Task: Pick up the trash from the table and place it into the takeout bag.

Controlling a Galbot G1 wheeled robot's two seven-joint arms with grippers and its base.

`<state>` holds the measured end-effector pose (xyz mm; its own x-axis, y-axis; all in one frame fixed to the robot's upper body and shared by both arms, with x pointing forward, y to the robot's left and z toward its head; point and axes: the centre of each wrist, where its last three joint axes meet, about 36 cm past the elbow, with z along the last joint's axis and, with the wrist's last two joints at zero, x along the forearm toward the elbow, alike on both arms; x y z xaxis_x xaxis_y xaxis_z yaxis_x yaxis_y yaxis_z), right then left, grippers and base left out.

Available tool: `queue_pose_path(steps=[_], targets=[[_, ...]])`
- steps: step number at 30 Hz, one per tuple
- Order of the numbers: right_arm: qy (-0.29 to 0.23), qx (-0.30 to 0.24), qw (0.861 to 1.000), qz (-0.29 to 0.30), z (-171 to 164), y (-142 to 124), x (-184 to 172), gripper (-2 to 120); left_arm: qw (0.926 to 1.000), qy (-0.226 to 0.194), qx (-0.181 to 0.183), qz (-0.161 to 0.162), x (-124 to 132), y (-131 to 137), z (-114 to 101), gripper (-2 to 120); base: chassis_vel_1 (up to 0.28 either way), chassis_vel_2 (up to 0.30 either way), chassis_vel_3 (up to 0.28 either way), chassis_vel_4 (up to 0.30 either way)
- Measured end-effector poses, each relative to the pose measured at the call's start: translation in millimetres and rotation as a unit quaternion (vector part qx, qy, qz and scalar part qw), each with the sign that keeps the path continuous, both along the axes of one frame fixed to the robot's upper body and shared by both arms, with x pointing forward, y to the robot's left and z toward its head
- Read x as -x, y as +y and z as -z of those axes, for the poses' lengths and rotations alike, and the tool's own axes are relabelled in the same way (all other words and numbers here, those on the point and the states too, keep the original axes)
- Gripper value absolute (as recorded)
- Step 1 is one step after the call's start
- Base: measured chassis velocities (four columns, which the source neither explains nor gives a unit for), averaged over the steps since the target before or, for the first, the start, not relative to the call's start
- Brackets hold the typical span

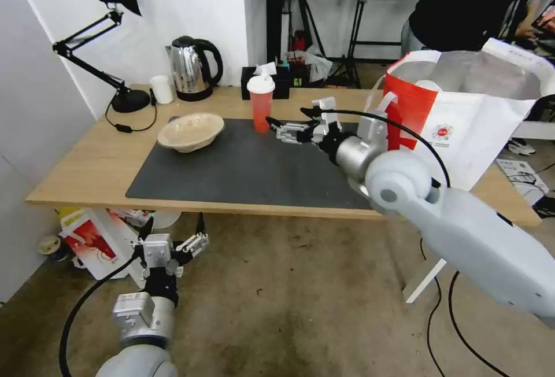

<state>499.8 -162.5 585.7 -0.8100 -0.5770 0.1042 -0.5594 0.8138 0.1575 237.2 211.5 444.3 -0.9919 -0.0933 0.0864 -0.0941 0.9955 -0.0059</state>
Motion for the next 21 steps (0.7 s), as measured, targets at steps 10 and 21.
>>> queue_pose_path(steps=[10,21], targets=[[0.01,0.012,0.999,0.044,-10,17,-33,100,1.0,-0.002,0.002,0.0,-1,-1,0,100,0.0,0.0,0.0,0.0],[0.034,0.02,0.997,0.064,-5,29,-85,100,1.0,0.0,0.006,0.001,-2,-4,2,100,0.0,0.0,0.0,0.0]])
